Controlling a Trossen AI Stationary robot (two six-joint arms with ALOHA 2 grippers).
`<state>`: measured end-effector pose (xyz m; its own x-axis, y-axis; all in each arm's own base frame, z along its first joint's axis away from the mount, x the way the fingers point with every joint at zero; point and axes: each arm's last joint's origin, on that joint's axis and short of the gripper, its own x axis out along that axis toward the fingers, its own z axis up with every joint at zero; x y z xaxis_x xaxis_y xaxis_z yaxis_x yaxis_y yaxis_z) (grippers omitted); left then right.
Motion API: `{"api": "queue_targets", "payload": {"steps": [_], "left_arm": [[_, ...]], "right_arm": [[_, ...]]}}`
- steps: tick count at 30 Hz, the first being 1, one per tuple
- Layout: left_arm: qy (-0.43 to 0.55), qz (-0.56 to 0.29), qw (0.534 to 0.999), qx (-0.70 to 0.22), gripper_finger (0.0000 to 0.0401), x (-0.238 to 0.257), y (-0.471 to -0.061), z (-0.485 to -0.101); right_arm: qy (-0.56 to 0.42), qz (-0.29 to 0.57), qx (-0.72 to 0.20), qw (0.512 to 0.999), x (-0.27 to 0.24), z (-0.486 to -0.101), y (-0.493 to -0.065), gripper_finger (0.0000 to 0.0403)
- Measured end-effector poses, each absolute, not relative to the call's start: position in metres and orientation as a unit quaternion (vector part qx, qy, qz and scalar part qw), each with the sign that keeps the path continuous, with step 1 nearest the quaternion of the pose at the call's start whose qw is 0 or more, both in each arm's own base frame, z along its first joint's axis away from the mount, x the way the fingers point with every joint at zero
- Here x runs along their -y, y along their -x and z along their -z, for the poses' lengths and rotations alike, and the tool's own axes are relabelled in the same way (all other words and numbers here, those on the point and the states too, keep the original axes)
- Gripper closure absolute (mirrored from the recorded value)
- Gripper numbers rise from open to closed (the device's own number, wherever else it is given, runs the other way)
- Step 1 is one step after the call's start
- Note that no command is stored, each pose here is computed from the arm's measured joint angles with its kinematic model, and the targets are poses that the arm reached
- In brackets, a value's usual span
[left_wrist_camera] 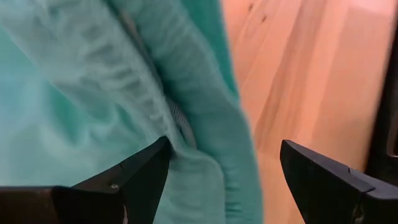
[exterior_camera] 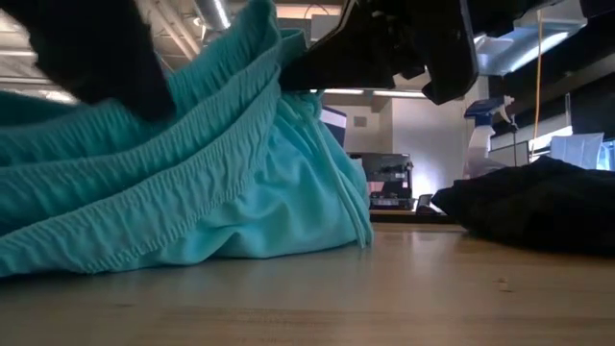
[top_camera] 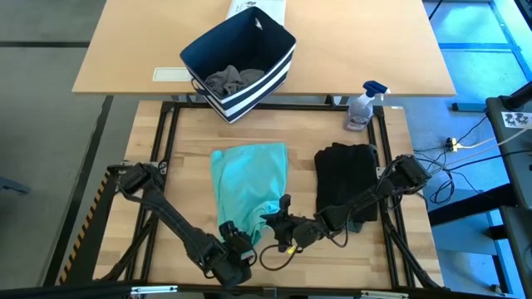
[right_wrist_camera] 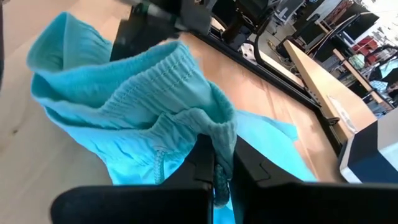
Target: Fold Laundry from Bin
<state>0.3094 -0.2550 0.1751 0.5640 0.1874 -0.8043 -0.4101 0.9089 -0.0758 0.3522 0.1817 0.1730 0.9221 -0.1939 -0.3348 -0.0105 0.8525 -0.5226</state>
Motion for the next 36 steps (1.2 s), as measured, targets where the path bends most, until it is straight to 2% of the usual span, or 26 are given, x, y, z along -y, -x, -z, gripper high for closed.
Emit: {"api": "queue_targets", "payload": {"steps": [15, 25, 30, 36], "left_arm": [[0.124, -0.214, 0.856, -0.455, 0.0106, 0.256, -0.314, -0.138], [0.05, -0.283, 0.803, -0.522, 0.011, 0.251, -0.295, -0.151], [0.008, -0.308, 0.78, -0.544, 0.0138, 0.244, -0.288, -0.155], [-0.021, -0.32, 0.77, -0.552, 0.0194, 0.242, -0.287, -0.144]], "right_arm": [[0.265, 0.045, -0.192, 0.944, -0.182, -0.173, -0.352, 0.0387], [0.264, 0.047, -0.19, 0.944, -0.182, -0.173, -0.352, 0.0387], [0.263, 0.05, -0.189, 0.945, -0.181, -0.173, -0.352, 0.0387], [0.264, 0.048, -0.19, 0.945, -0.182, -0.173, -0.352, 0.0387]]}}
